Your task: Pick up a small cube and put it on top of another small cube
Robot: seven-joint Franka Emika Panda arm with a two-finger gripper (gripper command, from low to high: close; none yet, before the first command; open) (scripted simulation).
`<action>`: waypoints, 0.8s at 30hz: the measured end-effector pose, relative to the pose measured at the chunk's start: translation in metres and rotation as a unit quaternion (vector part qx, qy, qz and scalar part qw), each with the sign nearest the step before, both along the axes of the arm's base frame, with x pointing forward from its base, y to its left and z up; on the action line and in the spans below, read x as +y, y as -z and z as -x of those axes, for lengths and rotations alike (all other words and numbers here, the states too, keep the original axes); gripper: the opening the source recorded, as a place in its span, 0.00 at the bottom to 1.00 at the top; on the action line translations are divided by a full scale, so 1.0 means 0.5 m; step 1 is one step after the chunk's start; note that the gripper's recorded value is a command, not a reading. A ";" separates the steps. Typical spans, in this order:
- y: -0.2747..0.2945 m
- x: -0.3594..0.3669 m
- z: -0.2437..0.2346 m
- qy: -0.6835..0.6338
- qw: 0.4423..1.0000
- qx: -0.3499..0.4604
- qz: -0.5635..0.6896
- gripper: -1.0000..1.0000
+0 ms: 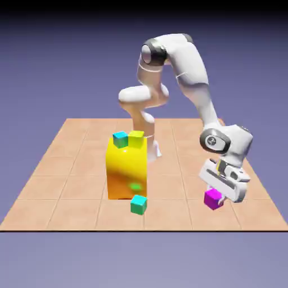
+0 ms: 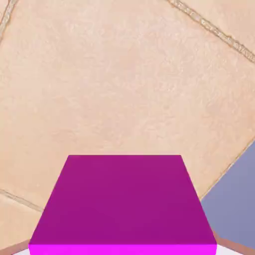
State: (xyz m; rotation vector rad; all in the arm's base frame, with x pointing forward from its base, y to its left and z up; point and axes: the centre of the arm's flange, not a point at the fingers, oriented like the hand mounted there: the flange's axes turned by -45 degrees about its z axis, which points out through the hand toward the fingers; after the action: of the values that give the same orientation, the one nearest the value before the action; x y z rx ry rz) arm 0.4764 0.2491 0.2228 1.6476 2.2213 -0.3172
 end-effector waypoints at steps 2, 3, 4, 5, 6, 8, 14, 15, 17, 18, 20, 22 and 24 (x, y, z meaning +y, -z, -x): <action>-0.053 -0.081 -0.021 0.096 0.995 -0.016 0.006 0.00; -0.079 -0.122 -0.027 0.143 0.989 -0.023 0.009 0.00; -0.104 -0.162 -0.030 0.190 0.981 -0.030 0.010 0.00; -0.130 -0.202 -0.031 0.237 0.971 -0.036 0.012 0.00; -0.154 -0.250 -0.031 0.287 0.957 -0.041 0.013 0.00; -0.202 -0.331 -0.020 0.379 0.924 -0.049 0.013 0.00; -0.329 -0.519 0.067 0.610 0.790 -0.056 0.005 0.00; -0.347 -0.548 0.087 0.645 0.762 -0.053 0.002 0.00; -0.381 -0.599 0.132 0.708 0.704 -0.046 -0.004 0.00; -0.397 -0.622 0.156 0.737 0.674 -0.041 -0.007 0.00; -0.427 -0.662 0.206 0.790 0.612 -0.028 -0.014 0.00; -0.453 -0.695 0.258 0.836 0.549 -0.012 -0.022 0.00; -0.467 -0.711 0.288 0.857 0.514 -0.001 -0.026 0.00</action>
State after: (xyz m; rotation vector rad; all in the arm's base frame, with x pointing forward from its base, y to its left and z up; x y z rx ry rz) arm 0.3323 -0.1063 0.4563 3.1082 -0.2964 -0.6011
